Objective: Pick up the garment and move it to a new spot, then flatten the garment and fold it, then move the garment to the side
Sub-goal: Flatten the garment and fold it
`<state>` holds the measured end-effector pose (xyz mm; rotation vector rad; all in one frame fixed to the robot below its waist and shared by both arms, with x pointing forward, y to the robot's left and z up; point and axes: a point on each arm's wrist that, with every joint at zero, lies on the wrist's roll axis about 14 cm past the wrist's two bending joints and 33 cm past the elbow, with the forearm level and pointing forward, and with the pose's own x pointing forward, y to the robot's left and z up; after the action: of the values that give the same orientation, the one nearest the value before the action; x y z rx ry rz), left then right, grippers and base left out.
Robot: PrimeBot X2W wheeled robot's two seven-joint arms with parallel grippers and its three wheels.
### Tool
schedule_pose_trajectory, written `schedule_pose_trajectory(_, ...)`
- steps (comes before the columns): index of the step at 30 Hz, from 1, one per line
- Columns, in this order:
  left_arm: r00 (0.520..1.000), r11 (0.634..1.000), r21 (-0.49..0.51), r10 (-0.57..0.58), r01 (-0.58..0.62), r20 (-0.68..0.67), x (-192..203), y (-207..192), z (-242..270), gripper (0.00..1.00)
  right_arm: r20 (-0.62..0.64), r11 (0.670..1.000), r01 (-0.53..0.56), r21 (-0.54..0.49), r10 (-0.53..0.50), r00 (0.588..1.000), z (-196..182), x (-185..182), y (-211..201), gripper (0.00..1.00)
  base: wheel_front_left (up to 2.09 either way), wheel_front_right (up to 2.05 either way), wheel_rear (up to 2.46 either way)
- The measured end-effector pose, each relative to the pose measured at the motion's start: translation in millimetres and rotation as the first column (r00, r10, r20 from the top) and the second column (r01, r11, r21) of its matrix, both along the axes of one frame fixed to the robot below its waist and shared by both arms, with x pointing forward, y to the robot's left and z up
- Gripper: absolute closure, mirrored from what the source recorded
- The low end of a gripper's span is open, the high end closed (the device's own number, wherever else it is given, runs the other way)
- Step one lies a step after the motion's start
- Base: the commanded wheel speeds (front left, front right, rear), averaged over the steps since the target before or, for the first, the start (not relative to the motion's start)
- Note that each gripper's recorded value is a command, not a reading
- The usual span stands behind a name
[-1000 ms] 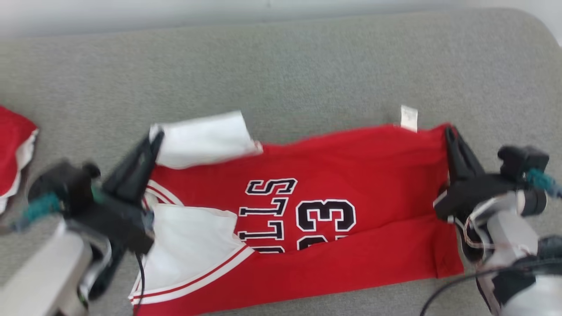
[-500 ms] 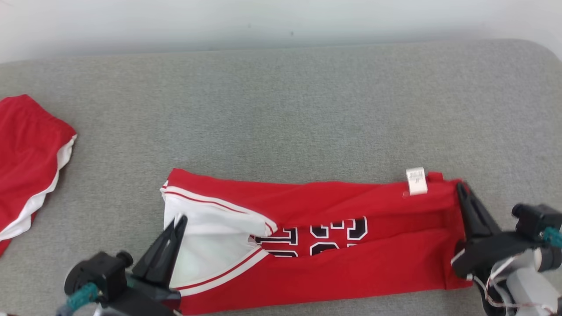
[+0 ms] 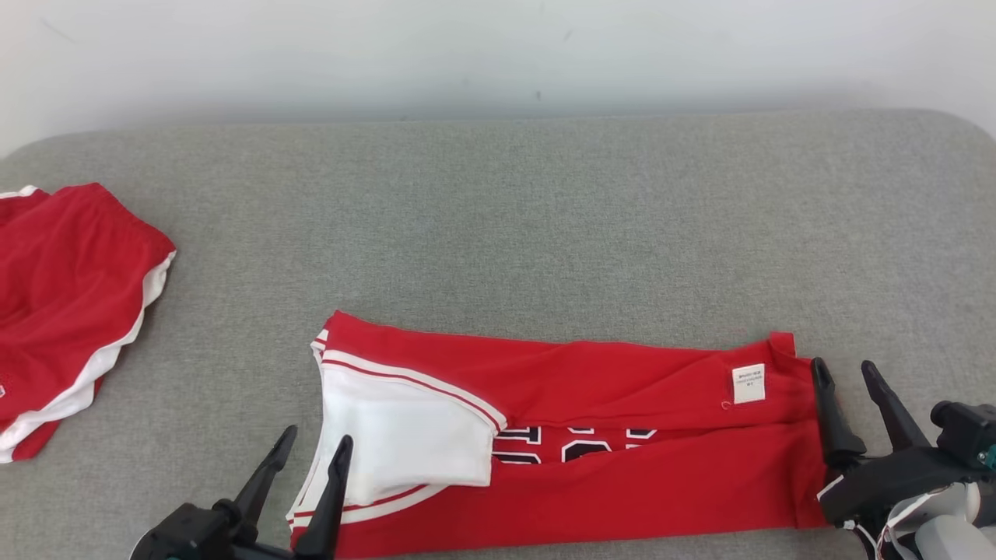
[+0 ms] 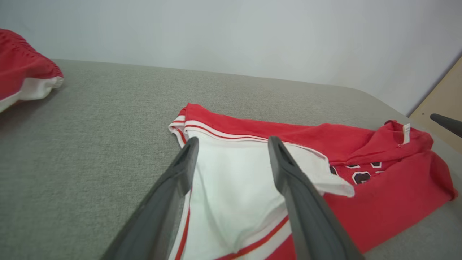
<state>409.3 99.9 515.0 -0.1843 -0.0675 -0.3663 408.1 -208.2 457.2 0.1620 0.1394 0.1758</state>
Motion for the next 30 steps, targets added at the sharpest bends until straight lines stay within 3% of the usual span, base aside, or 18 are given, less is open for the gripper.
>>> schedule_pose_trajectory(5, 0.998, 0.999, 0.000, 0.053, -0.053, 0.018, -6, 10, 4, 0.00, 0.001, 1.000, 0.009, 0.001, -0.009, 1.000, -1, -4, 0, 0.00, 0.00, 0.00, 0.00)
schedule_pose_trajectory(17, 0.964, 0.968, 0.027, 0.245, -0.249, 0.099, -16, 49, 24, 0.00, -0.162, 0.998, 0.027, -0.050, -0.035, 0.986, -37, -12, 0, 0.00, 0.00, 0.00, 0.00)
schedule_pose_trajectory(30, 0.954, 0.957, 0.025, 0.285, -0.288, 0.090, -20, 61, 19, 0.00, -0.261, 0.997, 0.049, -0.054, -0.061, 0.963, -60, -2, 1, 0.00, 0.00, 0.00, 0.00)
